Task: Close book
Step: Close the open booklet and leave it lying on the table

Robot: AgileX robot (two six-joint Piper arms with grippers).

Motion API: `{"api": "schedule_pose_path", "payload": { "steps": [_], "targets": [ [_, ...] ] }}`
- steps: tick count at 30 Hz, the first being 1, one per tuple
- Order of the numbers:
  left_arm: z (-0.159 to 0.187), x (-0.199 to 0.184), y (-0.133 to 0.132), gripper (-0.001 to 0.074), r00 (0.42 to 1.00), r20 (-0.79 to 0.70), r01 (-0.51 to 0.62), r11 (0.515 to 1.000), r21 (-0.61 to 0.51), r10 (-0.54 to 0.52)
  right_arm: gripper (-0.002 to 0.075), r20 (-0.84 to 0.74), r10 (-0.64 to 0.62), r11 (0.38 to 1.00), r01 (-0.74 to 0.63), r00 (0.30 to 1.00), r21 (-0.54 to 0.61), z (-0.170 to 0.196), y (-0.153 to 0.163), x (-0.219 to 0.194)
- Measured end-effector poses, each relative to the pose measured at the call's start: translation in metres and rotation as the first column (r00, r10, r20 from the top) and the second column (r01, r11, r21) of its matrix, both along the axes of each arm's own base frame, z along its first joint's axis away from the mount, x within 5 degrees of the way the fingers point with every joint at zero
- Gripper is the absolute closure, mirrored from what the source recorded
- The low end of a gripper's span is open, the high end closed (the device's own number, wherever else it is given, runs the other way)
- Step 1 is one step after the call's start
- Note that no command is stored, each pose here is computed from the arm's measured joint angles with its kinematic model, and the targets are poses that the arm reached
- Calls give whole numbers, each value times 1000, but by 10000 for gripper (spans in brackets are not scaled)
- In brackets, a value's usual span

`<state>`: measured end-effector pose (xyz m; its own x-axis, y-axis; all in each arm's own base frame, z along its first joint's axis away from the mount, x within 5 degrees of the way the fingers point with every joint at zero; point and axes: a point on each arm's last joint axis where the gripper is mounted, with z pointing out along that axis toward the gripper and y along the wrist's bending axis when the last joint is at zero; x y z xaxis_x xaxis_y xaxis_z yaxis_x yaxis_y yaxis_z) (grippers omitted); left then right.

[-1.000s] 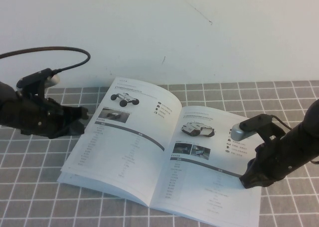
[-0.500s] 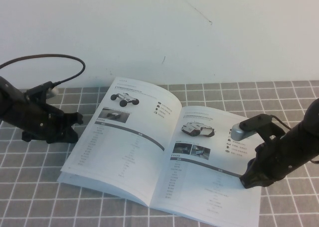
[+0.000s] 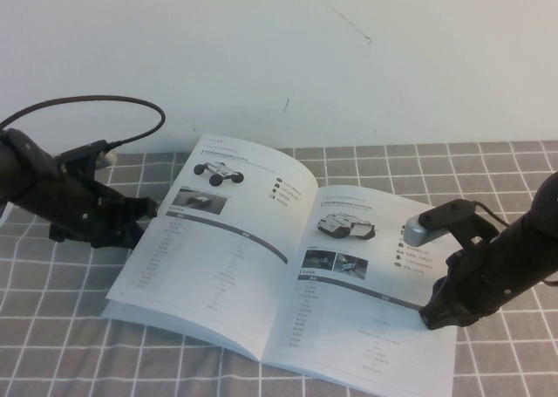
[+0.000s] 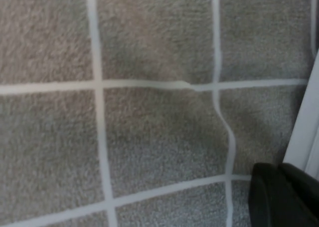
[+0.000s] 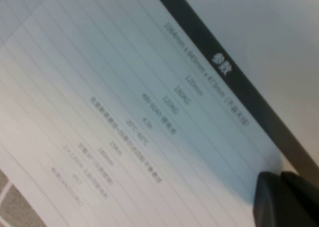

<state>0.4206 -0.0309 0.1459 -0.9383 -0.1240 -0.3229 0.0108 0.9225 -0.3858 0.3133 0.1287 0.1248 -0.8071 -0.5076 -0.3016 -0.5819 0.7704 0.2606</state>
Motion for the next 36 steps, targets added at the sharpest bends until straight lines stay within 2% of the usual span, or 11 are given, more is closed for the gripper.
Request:
{"api": "schedule_pose_path", "payload": {
  "steps": [8, 18, 22, 28, 30, 36],
  "targets": [
    [0, -1, -18, 738, 998, 10, 59, 998, 27, -59, 729, 2, 6, 1000, -6, 1000, -1, 0, 0, 0],
    [-3, -9, -41, 738, 992, -82, 85, 983, -165, -99, 729, 2, 6, 1000, -6, 1000, -1, 0, 0, 0],
    [1, -11, -53, 738, 987, -67, 118, 947, -299, -144, 729, 2, 6, 1000, -6, 1000, -1, 0, 0, 0],
    [26, -7, -68, 738, 978, 4, 183, 855, -486, -207, 729, 2, 6, 1000, -6, 1000, -1, 0, 0, 0],
    [35, -6, -72, 738, 975, 27, 203, 829, -521, -221, 729, 3, 7, 1000, -7, 1000, -1, 0, 0, 0],
    [74, -13, -89, 738, 957, 126, 287, 799, -528, -261, 729, 11, 26, 1000, -26, 1000, -3, 0, 0, 0]
  ]
}}
